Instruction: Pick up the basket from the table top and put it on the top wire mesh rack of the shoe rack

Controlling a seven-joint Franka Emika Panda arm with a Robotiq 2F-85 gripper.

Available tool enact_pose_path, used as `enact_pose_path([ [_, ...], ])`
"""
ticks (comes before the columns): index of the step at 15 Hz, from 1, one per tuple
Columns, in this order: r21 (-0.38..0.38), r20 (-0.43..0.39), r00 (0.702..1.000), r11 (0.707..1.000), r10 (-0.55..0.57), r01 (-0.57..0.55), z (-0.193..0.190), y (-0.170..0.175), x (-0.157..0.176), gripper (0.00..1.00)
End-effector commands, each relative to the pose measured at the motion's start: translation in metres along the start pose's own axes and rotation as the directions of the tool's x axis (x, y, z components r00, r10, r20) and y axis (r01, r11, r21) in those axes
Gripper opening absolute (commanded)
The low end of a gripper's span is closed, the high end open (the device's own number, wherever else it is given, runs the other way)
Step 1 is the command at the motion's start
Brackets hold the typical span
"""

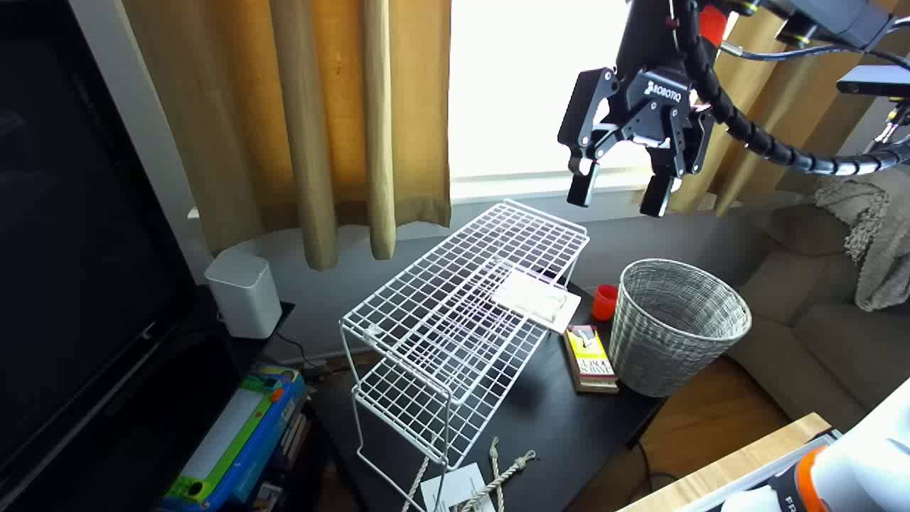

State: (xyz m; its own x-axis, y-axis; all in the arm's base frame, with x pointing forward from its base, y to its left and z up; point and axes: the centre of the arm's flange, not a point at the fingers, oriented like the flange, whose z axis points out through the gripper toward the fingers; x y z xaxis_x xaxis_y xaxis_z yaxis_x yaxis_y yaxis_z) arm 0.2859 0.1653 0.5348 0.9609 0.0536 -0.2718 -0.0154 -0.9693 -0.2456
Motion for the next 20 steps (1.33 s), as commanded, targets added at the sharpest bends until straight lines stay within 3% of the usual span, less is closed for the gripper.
enact_pose_path([
  [1,0.0,0.0,1.0,1.0,0.0,0.0,0.0,0.0,0.0,1.0],
  [7,0.0,-0.001,1.0,1.0,0.0,0.0,0.0,0.0,0.0,1.0],
  [9,0.066,0.016,0.997,0.994,0.081,-0.082,-0.001,0.036,0.011,1.0],
  [11,0.083,0.012,0.983,0.979,0.185,-0.186,-0.002,0.064,0.014,1.0],
  [16,0.106,-0.022,0.894,0.891,0.447,-0.443,0.0,0.139,0.013,1.0],
  [20,0.1,-0.054,0.783,0.783,0.62,-0.614,0.004,0.176,0.013,1.0],
])
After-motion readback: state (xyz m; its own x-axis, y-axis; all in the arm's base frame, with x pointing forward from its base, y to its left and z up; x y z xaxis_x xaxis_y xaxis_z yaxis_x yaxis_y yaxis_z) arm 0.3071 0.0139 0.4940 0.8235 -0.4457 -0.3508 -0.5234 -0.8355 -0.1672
